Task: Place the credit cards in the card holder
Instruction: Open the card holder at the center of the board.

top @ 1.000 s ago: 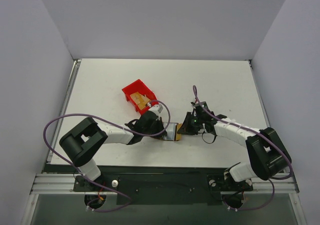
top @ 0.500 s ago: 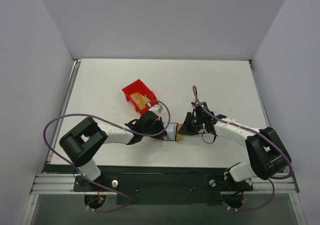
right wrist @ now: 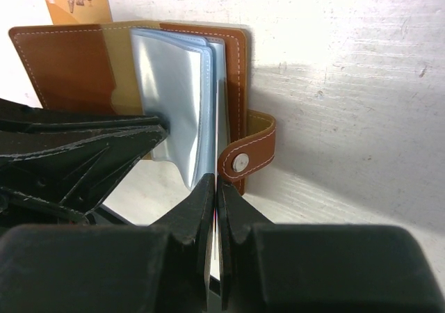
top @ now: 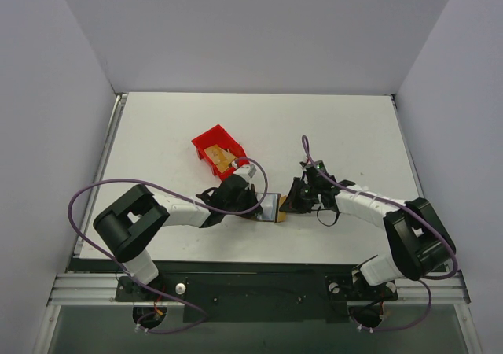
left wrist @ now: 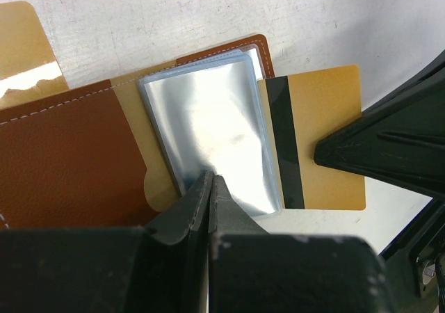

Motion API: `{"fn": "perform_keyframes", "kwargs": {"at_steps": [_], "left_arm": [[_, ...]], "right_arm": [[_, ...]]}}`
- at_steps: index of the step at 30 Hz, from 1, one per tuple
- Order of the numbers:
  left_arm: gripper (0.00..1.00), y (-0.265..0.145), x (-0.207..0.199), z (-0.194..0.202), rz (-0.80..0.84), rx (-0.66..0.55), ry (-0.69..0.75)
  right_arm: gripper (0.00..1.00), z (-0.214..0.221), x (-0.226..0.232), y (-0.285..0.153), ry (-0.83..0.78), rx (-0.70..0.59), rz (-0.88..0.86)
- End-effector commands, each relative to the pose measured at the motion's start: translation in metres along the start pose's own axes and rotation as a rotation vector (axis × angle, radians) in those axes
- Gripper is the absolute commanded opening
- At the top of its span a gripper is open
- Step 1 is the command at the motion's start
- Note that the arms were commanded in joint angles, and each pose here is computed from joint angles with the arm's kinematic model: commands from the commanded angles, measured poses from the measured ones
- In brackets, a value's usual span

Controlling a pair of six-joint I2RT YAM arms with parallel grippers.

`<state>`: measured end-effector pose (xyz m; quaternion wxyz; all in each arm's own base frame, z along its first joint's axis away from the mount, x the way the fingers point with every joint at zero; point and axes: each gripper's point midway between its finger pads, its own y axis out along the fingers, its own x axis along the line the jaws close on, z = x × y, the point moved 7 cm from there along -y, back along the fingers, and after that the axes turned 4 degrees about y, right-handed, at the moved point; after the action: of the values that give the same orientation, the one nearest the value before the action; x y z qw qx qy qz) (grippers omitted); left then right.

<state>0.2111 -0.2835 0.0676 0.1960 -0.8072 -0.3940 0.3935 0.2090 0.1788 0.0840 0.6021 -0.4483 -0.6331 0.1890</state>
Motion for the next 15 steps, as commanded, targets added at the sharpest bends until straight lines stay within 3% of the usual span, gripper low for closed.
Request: {"fn": "perform_keyframes", "kwargs": {"at_steps": [1,15], "left_arm": [[0.0,0.0013,0.0278,0.0237,-0.127,0.096,0.014],[0.0,0.0026,0.0286,0.0248,-0.128,0.099,0.012]], "right_arm": [[0.0,-0.0031,0.0014,0.0018,0.003,0.009,-0.008],[0.0,-0.0037,0.008,-0.002,-0.005,0.001,-0.052]]}}
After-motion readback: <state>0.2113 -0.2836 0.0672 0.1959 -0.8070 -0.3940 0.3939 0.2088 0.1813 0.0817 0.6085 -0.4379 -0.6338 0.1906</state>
